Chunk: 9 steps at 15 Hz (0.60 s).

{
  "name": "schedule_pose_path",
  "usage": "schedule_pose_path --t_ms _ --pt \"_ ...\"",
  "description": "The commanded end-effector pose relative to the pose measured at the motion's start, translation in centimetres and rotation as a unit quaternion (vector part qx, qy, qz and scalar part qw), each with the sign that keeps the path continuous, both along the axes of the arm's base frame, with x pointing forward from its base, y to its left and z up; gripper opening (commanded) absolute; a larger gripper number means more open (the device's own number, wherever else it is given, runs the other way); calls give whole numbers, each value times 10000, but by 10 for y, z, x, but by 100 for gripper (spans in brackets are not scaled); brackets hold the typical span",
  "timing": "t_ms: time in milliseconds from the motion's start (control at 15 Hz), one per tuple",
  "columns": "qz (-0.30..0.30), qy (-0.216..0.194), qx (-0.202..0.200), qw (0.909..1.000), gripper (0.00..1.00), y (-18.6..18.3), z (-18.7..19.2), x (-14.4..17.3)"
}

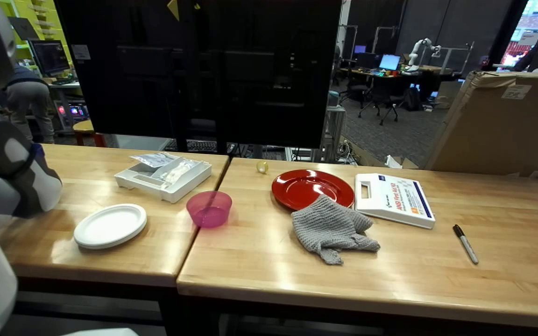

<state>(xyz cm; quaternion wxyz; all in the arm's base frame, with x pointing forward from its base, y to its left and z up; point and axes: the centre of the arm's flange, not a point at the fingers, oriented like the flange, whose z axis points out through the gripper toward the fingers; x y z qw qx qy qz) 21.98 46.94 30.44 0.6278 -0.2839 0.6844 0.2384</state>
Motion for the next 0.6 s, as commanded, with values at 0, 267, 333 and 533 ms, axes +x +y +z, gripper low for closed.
schedule_pose_path --t_ms 0,267,333,533 --pt "199 11 -60 9998 100 -9 -16 54" --pt "227 38 -100 9997 100 -3 -18 55" --pt "239 43 -107 9996 100 -2 -18 55" --pt "242 47 -121 9996 100 2 -19 56"
